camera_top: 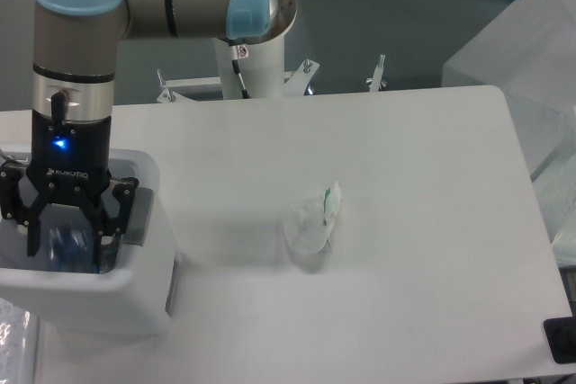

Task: Place the trash in the trash can
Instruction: 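Lower the bottle into the bin and open the gripper, then raise the gripper and move it over the crumpled plastic bag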

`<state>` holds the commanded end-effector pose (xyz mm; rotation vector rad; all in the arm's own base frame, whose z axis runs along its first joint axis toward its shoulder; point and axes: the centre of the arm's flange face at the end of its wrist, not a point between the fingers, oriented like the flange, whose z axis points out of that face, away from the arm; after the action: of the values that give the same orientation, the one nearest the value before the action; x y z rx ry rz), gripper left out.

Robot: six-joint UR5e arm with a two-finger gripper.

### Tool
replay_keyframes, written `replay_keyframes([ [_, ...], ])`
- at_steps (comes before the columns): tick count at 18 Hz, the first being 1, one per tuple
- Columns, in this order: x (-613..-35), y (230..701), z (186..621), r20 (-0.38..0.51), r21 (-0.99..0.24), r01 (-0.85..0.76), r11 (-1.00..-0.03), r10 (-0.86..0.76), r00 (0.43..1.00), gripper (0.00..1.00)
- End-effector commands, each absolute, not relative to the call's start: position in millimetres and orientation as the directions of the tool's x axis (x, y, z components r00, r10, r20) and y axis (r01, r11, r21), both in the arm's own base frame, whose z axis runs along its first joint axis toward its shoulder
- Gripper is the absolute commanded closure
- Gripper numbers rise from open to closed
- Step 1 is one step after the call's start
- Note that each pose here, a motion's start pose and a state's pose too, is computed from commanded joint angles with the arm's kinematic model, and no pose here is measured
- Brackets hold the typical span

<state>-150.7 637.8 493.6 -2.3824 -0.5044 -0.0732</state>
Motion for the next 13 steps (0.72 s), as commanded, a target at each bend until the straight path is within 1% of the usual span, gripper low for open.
replay_keyframes([
  [2, -150.2, 637.0, 496.4, 0.185, -0.626, 0.375, -0.683, 0.336, 0.923, 0.26],
  [3, -151.2, 636.7, 500.5, 0.185, -0.632, 0.374, -0.679, 0.337, 0.923, 0.22],
  [5, -159.2, 636.7, 506.0, 0.169, -0.645, 0.36, -0.674, 0.334, 0.927, 0.09],
  [6, -172.9, 631.2, 511.3, 0.157, -0.653, 0.359, -0.666, 0.345, 0.925, 0.05],
  [7, -198.1, 618.8, 520.0, 0.152, -0.664, 0.379, -0.644, 0.381, 0.912, 0.04],
  [8, -226.2, 607.0, 519.7, 0.15, -0.664, 0.407, -0.627, 0.422, 0.894, 0.01],
  [10, -267.0, 589.1, 510.6, 0.151, -0.65, 0.457, -0.607, 0.486, 0.861, 0.01],
  [12, -303.8, 569.4, 492.0, 0.152, -0.625, 0.507, -0.594, 0.544, 0.825, 0.01],
  [13, -323.1, 557.2, 484.5, 0.137, -0.615, 0.524, -0.589, 0.575, 0.807, 0.01],
])
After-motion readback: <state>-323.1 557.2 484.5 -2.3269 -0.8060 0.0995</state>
